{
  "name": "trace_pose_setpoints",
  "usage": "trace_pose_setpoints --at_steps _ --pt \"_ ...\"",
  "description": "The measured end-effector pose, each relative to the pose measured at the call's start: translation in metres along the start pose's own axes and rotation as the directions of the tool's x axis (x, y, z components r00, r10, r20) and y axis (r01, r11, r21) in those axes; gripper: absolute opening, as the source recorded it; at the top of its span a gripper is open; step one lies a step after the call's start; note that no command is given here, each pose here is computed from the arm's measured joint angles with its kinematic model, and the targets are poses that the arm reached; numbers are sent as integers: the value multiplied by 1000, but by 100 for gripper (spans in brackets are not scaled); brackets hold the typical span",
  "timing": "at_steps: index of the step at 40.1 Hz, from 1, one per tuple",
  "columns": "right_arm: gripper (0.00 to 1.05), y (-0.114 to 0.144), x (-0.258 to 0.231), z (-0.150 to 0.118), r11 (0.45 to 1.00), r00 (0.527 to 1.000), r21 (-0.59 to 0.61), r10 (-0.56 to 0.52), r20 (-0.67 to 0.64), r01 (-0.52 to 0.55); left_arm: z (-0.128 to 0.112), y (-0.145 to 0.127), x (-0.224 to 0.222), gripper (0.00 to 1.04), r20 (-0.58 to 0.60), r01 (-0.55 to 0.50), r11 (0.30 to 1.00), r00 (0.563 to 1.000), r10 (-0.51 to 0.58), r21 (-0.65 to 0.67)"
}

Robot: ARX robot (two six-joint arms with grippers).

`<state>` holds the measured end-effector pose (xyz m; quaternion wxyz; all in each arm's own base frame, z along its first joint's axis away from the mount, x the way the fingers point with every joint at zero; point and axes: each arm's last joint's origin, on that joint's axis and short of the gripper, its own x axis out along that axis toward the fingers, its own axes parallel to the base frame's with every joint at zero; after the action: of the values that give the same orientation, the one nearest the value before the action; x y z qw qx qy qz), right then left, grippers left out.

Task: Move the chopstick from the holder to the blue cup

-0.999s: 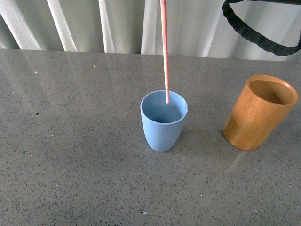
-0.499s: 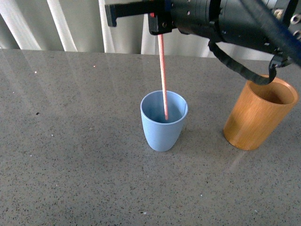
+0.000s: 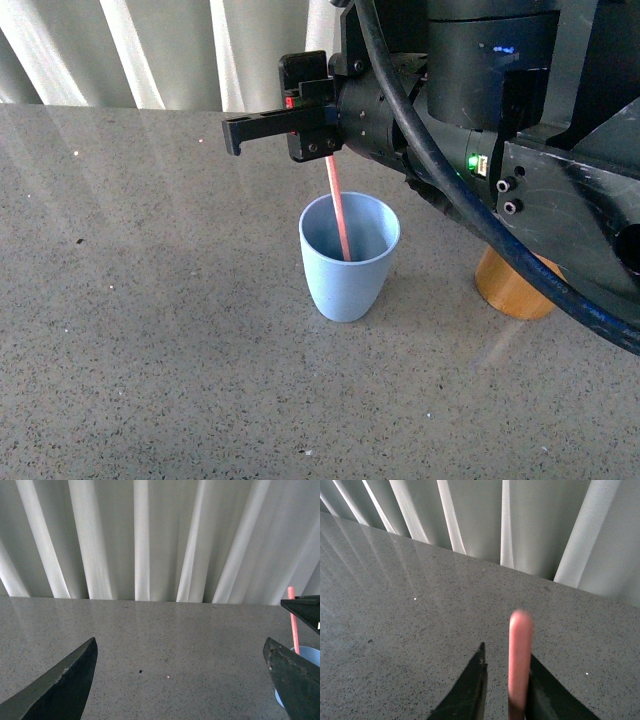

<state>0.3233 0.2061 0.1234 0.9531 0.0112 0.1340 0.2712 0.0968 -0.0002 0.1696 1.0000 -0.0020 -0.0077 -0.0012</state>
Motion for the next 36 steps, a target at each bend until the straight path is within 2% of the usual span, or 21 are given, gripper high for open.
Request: trace_pose_setpoints --at_steps 5,9,12,15,20,25,30,32,36 --pt "51 0 -1 6 1000 1000 12 -9 12 9 0 0 0 98 0 0 1000 1000 0 0" --pt "70 -1 -12 23 999 999 15 -29 45 28 0 0 0 98 0 0 1000 1000 0 0" --pt "86 -5 -30 40 997 994 20 -81 74 80 0 0 0 98 0 0 1000 1000 0 0" --pt "97 -11 -50 52 991 987 30 -136 89 134 0 0 0 98 0 0 1000 1000 0 0" --pt "95 -34 -113 61 947 945 48 -320 69 317 0 0 0 98 0 0 1000 1000 0 0" --pt "95 -54 -169 53 884 887 89 -462 13 459 0 0 0 98 0 0 1000 1000 0 0" --pt "95 -70 -211 35 781 797 164 -601 -62 602 0 0 0 98 0 0 1000 1000 0 0" --pt "95 -72 -216 35 763 783 187 -620 -56 618 0 0 0 98 0 0 1000 1000 0 0" --pt "95 -72 -216 35 771 792 196 -608 -55 606 0 0 0 98 0 1 1000 1000 -1 0"
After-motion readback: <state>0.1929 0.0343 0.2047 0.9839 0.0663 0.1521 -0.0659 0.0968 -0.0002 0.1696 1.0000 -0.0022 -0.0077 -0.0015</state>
